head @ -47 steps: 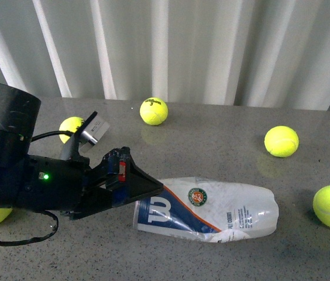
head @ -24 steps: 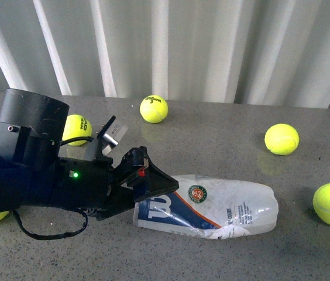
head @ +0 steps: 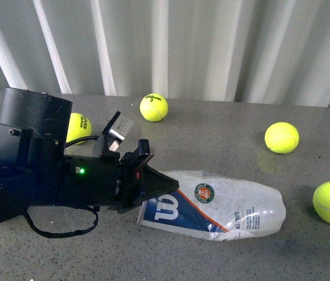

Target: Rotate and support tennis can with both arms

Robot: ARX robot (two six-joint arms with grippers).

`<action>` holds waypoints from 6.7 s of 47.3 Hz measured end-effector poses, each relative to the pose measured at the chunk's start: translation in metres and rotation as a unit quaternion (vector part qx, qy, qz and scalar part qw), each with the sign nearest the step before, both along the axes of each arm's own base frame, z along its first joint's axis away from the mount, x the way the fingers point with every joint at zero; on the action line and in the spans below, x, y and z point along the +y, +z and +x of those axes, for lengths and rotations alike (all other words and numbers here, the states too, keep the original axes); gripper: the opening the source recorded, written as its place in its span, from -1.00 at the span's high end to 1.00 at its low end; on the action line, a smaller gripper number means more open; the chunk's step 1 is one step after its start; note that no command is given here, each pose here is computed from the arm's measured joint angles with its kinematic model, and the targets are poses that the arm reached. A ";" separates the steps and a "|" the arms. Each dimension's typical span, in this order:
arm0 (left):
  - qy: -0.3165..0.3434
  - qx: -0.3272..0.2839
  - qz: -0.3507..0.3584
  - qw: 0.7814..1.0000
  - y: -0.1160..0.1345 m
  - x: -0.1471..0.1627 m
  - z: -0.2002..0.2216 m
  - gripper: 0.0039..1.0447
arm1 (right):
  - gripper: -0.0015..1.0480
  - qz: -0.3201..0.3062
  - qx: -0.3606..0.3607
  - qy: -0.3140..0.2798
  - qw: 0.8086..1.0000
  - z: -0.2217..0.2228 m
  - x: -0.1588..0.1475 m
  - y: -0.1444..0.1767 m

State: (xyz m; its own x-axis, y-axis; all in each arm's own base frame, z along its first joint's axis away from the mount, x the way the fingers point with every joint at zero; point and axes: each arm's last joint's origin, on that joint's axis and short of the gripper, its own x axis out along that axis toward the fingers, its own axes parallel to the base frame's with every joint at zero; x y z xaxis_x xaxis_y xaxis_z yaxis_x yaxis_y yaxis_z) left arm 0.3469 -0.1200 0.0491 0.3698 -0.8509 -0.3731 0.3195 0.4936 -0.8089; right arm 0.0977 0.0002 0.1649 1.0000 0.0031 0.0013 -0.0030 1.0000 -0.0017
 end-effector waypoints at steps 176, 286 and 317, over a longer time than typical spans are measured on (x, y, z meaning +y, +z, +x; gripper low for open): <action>0.376 -0.408 0.320 0.768 0.134 0.114 -0.195 0.93 | -0.87 0.000 0.000 0.000 1.000 0.000 0.000 0.000; 0.388 -0.417 0.318 0.758 0.123 0.120 -0.251 -0.88 | -0.87 0.000 0.000 0.000 1.000 0.000 0.000 0.000; 0.388 -0.417 0.319 0.758 0.123 0.120 -0.251 -0.88 | -0.87 0.000 0.000 0.000 1.000 0.000 0.000 0.000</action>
State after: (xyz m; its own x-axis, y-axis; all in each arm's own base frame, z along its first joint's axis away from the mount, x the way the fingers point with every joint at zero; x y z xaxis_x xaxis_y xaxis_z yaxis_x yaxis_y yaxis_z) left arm 0.0964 -0.0002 0.1717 0.9998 -0.0015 0.0216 0.0016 1.0000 -0.0044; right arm 0.0976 0.0002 0.1649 1.0000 0.0031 0.0017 -0.0030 1.0000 -0.0017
